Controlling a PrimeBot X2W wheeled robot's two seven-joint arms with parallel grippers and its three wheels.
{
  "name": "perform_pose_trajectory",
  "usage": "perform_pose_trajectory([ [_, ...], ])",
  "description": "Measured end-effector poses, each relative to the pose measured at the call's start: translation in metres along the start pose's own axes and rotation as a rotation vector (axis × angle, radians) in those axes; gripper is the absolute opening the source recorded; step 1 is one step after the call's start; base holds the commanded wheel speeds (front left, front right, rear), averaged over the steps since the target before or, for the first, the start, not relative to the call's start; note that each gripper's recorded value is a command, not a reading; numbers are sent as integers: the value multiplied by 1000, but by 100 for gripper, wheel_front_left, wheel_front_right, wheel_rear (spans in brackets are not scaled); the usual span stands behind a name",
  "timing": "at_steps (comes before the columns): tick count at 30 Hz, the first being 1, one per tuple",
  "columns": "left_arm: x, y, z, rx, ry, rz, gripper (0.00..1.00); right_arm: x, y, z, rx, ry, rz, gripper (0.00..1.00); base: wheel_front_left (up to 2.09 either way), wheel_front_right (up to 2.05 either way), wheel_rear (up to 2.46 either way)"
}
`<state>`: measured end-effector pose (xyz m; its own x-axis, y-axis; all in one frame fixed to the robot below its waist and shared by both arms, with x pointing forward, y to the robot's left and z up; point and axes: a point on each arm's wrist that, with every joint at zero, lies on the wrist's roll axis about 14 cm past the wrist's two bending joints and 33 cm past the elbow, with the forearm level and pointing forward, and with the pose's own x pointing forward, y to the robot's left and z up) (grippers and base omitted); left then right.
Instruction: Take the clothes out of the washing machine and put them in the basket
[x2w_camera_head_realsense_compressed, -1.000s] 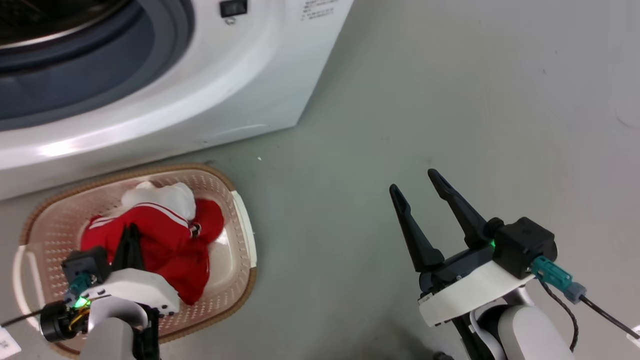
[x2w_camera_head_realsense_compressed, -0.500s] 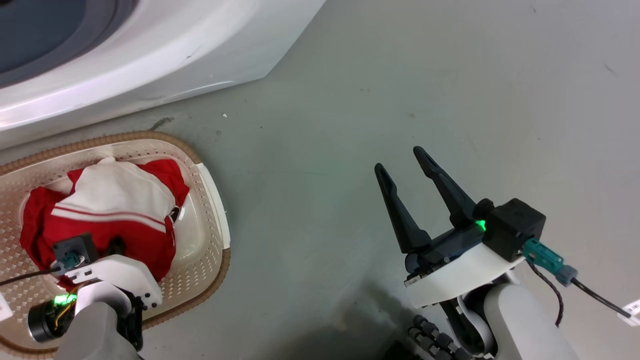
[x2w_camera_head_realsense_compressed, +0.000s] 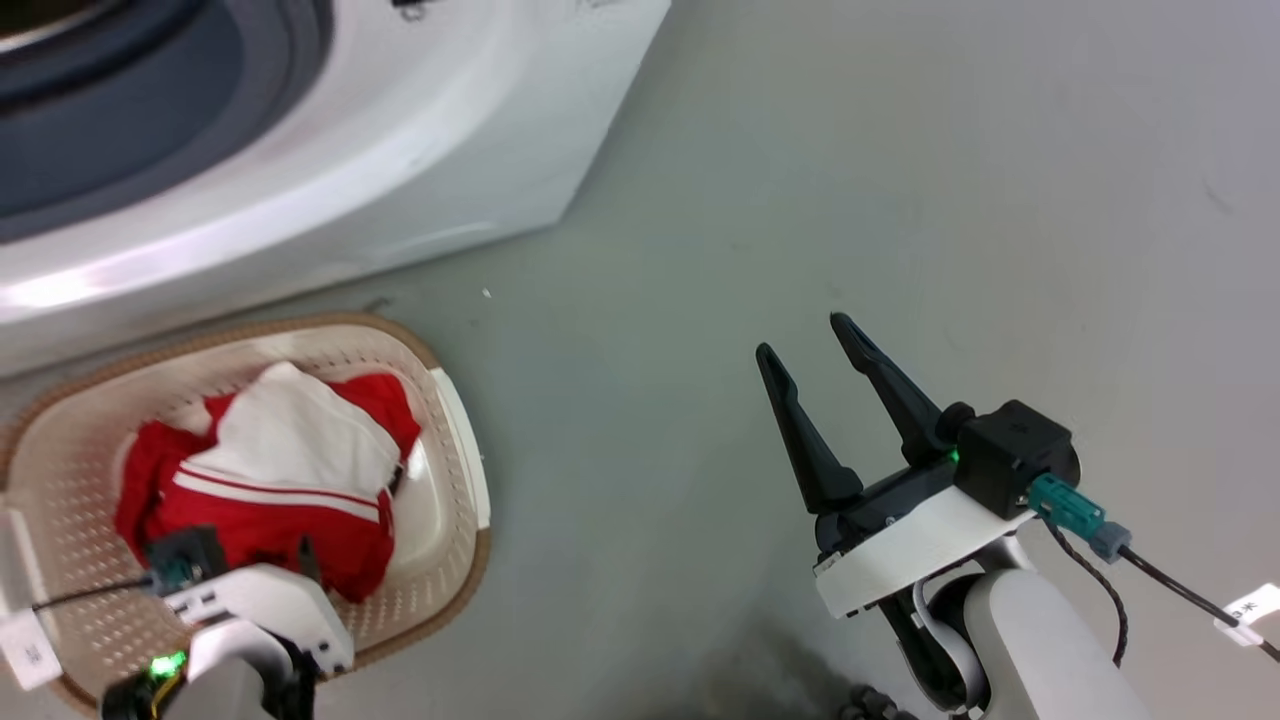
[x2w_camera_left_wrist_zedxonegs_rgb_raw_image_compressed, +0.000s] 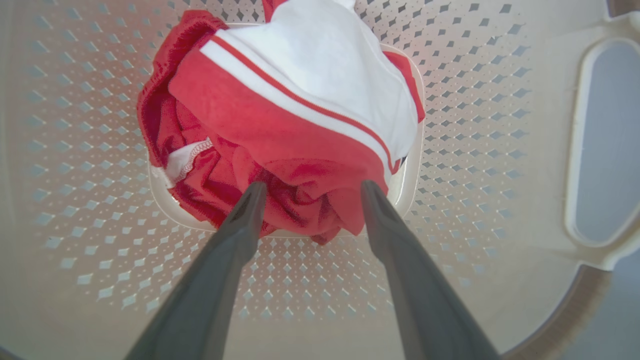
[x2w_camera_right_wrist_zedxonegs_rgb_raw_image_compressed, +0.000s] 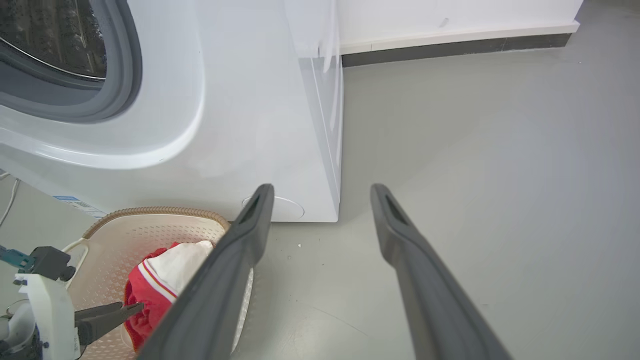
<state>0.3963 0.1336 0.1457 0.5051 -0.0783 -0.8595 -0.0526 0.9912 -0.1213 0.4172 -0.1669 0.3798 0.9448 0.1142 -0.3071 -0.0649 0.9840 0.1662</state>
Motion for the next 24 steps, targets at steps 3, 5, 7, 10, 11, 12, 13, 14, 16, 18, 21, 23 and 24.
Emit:
perform_pose_trajectory([
  [3, -21, -3, 2, -10, -24, -15, 100, -9, 4, 11, -4, -20, 5, 100, 0, 0, 0],
  [5, -37, -4, 2, -8, -43, -24, 100, -18, 6, 17, -12, -32, 3, 100, 0, 0, 0],
  [7, -53, -7, 7, -12, -76, -30, 100, -28, 7, 23, -19, -38, -2, 100, 0, 0, 0],
  [10, -76, -9, 26, -17, -174, -41, 100, -44, 11, 29, -27, -47, 0, 100, 0, 0, 0],
  [11, -85, -9, 31, -17, -206, -43, 100, -49, 13, 33, -29, -57, 0, 100, 0, 0, 0],
  [12, -93, -8, 35, -21, -236, -41, 100, -54, 14, 36, -31, -64, 2, 100, 0, 0, 0],
  [13, -102, -6, 38, -27, -264, -38, 100, -58, 16, 38, -33, -67, 5, 100, 0, 0, 0],
  [14, -111, -6, 39, -30, -287, -38, 100, -63, 19, 40, -35, -74, 9, 100, 0, 0, 0],
  [16, -128, -4, 45, -31, -340, -39, 100, -73, 24, 45, -37, -87, 17, 100, 0, 0, 0],
  [18, -144, -3, 55, -25, -405, -38, 100, -82, 29, 50, -47, -102, 29, 100, 0, 0, 0],
  [21, -169, -2, 69, -19, -503, -42, 100, -94, 38, 57, -56, -123, 48, 100, 0, 0, 0],
  [23, -186, -1, 80, -6, -573, -44, 100, -101, 44, 61, -61, -140, 63, 100, 0, 0, 0],
  [24, -194, -1, 86, 1, -608, -44, 100, -104, 46, 64, -65, -148, 70, 100, 0, 0, 0],
])
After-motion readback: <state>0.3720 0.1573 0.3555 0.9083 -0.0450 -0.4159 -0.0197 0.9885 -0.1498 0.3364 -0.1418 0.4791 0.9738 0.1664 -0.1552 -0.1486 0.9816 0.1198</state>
